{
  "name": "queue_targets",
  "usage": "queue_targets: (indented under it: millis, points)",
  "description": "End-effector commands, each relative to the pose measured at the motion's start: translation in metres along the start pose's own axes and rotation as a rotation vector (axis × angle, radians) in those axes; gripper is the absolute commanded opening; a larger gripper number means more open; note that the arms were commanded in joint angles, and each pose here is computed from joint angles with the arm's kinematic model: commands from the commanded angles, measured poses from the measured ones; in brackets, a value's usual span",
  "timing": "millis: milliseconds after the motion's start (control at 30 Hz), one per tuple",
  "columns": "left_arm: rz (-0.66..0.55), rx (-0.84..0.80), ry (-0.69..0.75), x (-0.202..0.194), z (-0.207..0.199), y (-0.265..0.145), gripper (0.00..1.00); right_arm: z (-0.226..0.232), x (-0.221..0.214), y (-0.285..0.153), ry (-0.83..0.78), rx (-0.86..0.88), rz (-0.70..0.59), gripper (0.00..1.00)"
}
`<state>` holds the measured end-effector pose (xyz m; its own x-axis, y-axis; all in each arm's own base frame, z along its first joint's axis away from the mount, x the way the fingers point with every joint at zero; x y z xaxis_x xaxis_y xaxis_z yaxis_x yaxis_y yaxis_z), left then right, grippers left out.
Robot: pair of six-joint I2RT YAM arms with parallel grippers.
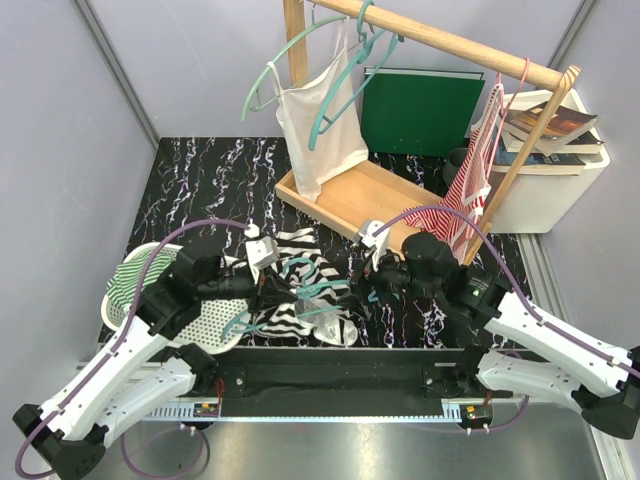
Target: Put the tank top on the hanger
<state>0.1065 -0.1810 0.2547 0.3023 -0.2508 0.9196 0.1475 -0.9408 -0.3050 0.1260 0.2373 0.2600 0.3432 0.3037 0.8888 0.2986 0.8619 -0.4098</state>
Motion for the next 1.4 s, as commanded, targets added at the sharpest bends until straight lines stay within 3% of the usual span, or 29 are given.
queue_targets:
  millis: [0,167,300,433,533,833,1133,1367]
  points:
    - [-0.008,0.179,0.001,0.003,0.022,-0.002,0.0,-0.019,0.037,-0.018,-0.011,-0.198,-0.159,0.97]
    - [0.021,0.331,-0.028,0.0,0.041,-0.005,0.0,-0.029,0.045,-0.041,0.021,-0.329,-0.235,1.0]
    - [0.011,0.416,-0.03,-0.001,0.048,-0.012,0.0,-0.029,0.039,-0.041,0.065,-0.337,-0.215,0.98]
    - [-0.017,0.516,-0.053,-0.001,0.054,-0.021,0.0,-0.033,0.012,-0.011,0.115,-0.322,-0.088,0.79]
    - [-0.031,0.534,-0.061,-0.001,0.054,-0.024,0.0,-0.039,-0.022,0.023,0.144,-0.371,0.048,0.75]
    - [-0.02,0.586,-0.074,-0.002,0.06,-0.027,0.0,-0.017,-0.085,0.075,0.263,-0.291,0.158,0.73]
    - [-0.016,0.599,-0.082,-0.003,0.062,-0.028,0.0,0.012,-0.113,0.083,0.359,-0.15,0.129,0.73]
    - [-0.027,0.606,-0.079,-0.001,0.062,-0.03,0.0,0.012,-0.126,0.094,0.371,-0.148,0.172,0.71]
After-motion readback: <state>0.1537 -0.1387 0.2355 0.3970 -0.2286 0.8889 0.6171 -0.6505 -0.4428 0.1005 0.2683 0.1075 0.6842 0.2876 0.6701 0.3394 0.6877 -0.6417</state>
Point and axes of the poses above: each gripper's point midway between its finger pads, its own y axis out along the fingers, its own z axis along the line the jaws close on, x = y × z, the point moved 5 cm from there along -y, back along the fingers
